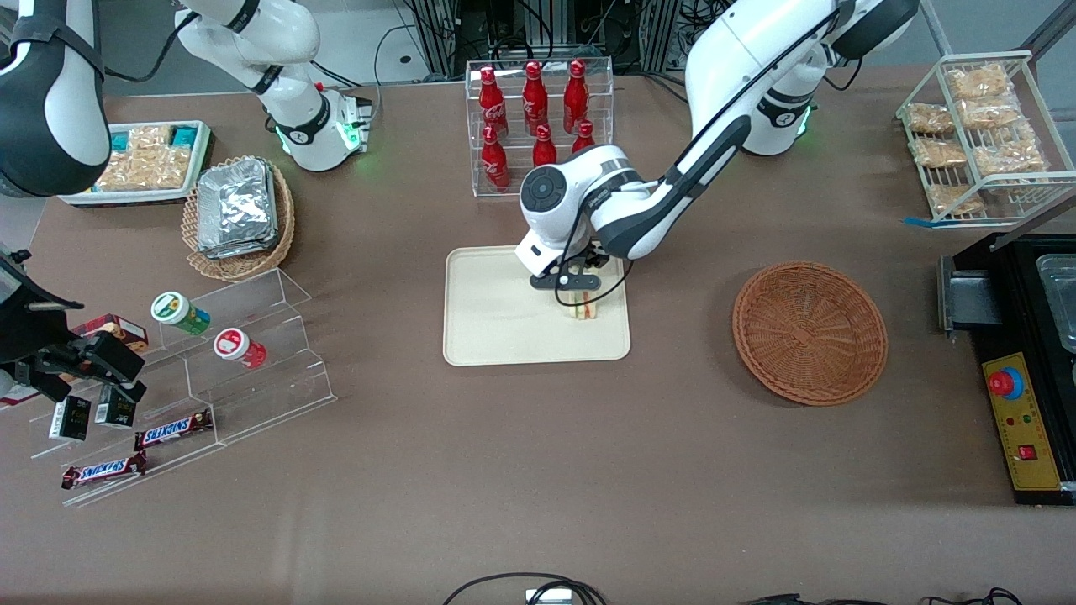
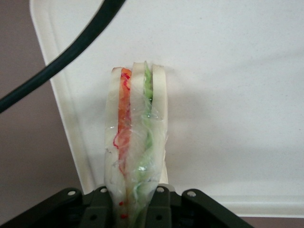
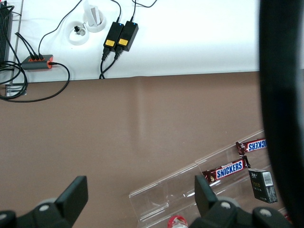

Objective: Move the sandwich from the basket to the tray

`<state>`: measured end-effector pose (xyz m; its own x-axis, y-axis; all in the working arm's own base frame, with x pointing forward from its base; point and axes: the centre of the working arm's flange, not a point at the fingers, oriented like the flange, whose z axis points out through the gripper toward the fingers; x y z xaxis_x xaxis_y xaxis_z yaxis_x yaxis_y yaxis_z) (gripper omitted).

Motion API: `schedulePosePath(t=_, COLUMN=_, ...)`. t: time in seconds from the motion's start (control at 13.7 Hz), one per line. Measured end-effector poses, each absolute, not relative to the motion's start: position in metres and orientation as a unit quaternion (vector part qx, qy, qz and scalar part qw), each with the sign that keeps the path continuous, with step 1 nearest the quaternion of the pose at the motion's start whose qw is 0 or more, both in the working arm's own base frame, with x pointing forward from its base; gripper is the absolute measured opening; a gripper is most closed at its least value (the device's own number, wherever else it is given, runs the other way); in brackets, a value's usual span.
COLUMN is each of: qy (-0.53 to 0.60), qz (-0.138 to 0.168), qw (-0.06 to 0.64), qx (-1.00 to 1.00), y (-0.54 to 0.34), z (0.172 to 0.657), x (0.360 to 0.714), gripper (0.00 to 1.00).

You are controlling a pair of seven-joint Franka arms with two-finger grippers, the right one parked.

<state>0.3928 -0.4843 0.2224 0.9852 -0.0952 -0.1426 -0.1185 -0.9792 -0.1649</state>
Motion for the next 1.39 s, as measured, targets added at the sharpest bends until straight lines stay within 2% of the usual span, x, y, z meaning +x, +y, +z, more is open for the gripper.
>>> schedulePosePath(t=0.15, qy=0.052, qz=0.068, qw=0.087, qx=-0.993, y=-0.488, z=0.219, x=0.392, gripper=0.16)
schedulePosePath(t=0.22, qy=0.051, qz=0.067, qw=0.087, qx=-0.993, y=-0.488, z=0.219, x=0.392, gripper=0.21)
schedulePosePath(t=0.51, qy=0.065, qz=0.049, qw=0.096, qx=-0.992, y=-0.49, z=0.22, x=0.391, gripper=0.59)
schedulePosePath(t=0.66, qy=0.062, qz=0.046, qw=0.095, qx=-0.992, y=-0.491, z=0.222, x=0.393, gripper=0.82)
schedulePosePath(t=0.8, qy=0.034, qz=0.035, qw=0.089, qx=-0.995, y=-0.492, z=0.233, x=0.408, gripper=1.0)
schedulePosePath(t=1.02, qy=-0.052, qz=0.015, qw=0.081, qx=-0.995, y=-0.47, z=0.259, x=0.46, gripper=1.0)
schedulePosePath(t=1.39, qy=-0.179, qz=0.006, qw=0.1, qx=-0.979, y=-0.366, z=0.314, x=0.565, gripper=1.0)
